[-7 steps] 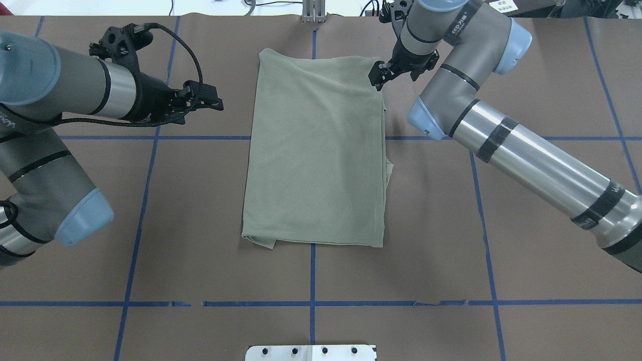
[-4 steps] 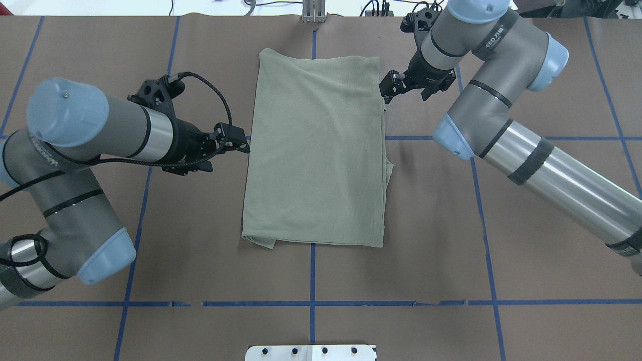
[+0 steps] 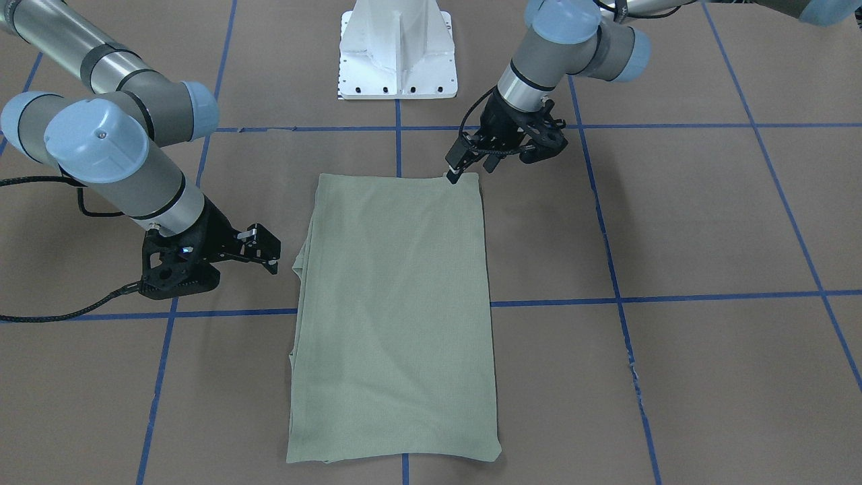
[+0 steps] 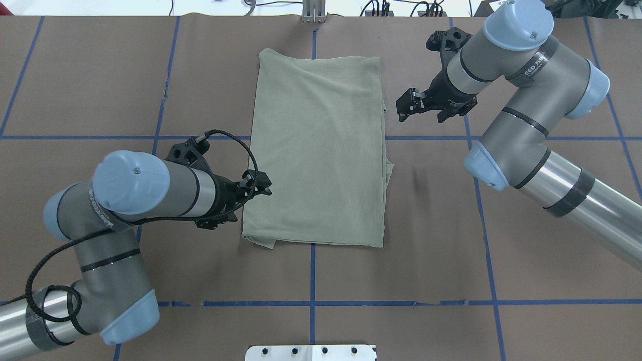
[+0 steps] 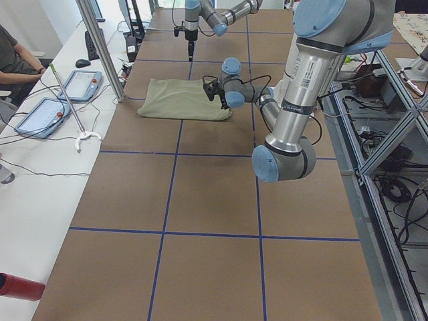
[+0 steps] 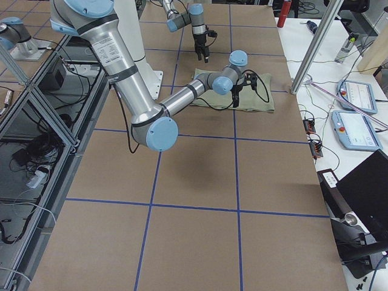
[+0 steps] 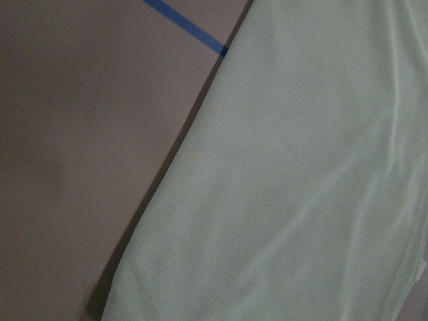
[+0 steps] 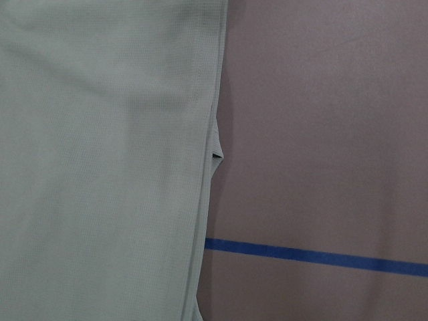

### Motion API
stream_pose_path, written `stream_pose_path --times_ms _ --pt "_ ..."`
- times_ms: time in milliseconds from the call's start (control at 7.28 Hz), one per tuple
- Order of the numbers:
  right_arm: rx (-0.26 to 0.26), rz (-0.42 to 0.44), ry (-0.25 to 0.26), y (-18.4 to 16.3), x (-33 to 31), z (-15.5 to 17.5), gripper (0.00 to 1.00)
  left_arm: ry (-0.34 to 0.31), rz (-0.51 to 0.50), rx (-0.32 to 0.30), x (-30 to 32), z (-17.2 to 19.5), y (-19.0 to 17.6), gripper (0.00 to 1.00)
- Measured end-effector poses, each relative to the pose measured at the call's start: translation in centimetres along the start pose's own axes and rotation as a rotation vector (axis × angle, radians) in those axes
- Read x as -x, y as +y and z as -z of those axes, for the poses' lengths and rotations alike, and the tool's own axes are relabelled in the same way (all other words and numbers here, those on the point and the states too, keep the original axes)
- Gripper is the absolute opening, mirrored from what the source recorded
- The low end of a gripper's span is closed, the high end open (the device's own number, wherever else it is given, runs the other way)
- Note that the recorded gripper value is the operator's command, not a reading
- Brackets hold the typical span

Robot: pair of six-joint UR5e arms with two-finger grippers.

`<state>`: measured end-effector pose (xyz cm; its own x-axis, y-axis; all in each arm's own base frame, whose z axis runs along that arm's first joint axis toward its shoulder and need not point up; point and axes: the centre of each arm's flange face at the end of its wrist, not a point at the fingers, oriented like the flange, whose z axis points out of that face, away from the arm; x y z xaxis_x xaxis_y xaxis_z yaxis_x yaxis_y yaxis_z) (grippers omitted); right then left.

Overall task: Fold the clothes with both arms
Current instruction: 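Raise the right gripper away while the left gripper moves to the near corner, then lower the left gripper onto the shirt's near corner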

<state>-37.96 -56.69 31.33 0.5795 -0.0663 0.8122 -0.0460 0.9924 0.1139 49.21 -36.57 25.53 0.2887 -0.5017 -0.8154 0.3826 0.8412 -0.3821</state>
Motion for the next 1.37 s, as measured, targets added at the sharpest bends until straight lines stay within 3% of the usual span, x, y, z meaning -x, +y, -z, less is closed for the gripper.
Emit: stream_pose_path --times_ms 412,824,1236,1374 --pt "0.004 -0.018 0.004 0.6 -0.3 -0.5 1.0 -0.07 0.047 -0.041 1.1 -2.6 3.1 0.99" --pt "0.006 -0.03 0.007 0.7 -0.2 -0.9 1.0 -0.105 0.06 -0.089 2.1 -4.5 2.8 0.96" --pt "0.009 -0.03 0.009 0.8 -0.3 -1.2 1.0 -0.15 0.047 -0.107 3.0 -5.8 3.0 0.68" --pt "0.009 -0.03 0.009 0.9 -0.3 -1.2 1.0 -0.153 0.045 -0.105 3.0 -5.8 3.1 0.62"
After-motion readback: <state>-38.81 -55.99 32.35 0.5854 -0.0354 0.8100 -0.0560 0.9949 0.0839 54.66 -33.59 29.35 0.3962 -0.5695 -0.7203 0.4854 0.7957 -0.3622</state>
